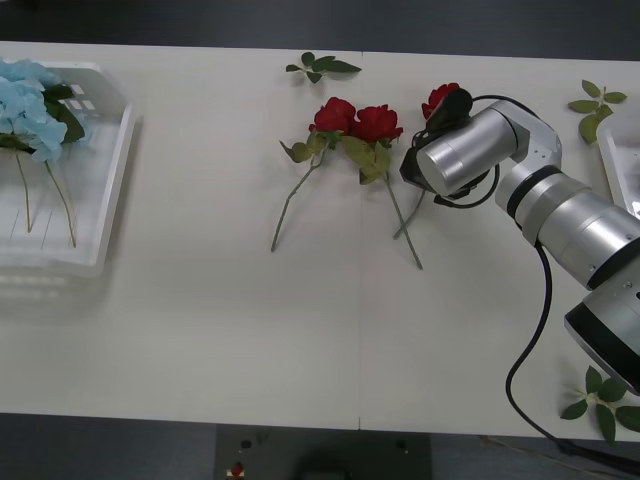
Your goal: Put the red flowers into the right box and the blue flowers into the left box
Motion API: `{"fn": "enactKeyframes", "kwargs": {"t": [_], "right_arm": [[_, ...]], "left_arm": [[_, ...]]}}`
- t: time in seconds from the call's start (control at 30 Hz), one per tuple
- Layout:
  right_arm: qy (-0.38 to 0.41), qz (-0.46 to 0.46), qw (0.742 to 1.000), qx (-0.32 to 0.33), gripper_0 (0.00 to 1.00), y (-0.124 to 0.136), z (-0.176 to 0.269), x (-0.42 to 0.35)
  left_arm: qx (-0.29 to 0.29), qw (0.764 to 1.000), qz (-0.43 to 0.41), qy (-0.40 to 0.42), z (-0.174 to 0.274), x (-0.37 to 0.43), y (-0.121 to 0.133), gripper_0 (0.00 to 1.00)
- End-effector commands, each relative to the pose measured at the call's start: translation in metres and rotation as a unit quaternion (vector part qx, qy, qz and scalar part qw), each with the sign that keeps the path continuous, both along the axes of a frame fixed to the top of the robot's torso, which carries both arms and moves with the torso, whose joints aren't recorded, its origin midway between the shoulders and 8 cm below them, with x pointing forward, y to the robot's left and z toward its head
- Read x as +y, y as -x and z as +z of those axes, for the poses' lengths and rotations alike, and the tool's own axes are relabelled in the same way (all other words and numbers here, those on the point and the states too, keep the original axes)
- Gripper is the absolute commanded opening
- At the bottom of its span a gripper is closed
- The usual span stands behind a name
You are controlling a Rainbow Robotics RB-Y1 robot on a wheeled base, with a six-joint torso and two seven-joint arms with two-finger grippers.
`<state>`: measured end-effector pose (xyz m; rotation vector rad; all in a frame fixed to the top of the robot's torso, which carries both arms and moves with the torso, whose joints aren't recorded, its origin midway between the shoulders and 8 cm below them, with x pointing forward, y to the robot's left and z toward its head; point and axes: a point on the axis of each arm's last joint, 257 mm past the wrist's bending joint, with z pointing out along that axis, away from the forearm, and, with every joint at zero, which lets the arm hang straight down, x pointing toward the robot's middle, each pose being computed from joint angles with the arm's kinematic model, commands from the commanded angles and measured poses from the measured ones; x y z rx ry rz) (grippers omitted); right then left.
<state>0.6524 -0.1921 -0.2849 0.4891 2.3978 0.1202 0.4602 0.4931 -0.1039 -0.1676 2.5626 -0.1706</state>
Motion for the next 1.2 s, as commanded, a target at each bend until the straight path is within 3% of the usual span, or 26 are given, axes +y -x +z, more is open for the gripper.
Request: {"fn": "enactKeyframes", "kwargs": {"t": [0.03, 0.27, 0.47, 0.7, 1.2], "right_arm": [[0.015, 0.031, 0.999, -0.036, 0.00, -0.018, 0.044, -0.014], [-0.049, 0.043, 0.994, -0.084, 0.00, -0.031, 0.115, -0.016], [-0.074, 0.051, 0.988, -0.123, 0.00, -0.035, 0.174, -0.031], [-0.091, 0.069, 0.984, -0.134, 0.00, -0.027, 0.207, -0.040], [0.001, 0.133, 0.991, -0.002, 0.00, 0.058, 0.255, -0.189]], "left_arm": [[-0.065, 0.995, -0.074, 0.015, 0.051, -0.025, -0.005, 1.00], [-0.163, 0.961, -0.168, 0.146, 0.073, -0.100, -0.017, 1.00], [-0.180, 0.943, -0.258, 0.110, 0.067, -0.131, -0.019, 1.00], [-0.172, 0.932, -0.311, 0.076, 0.057, -0.172, -0.028, 1.00], [-0.167, 0.915, -0.367, 0.003, 0.004, -0.293, -0.104, 1.00]]}}
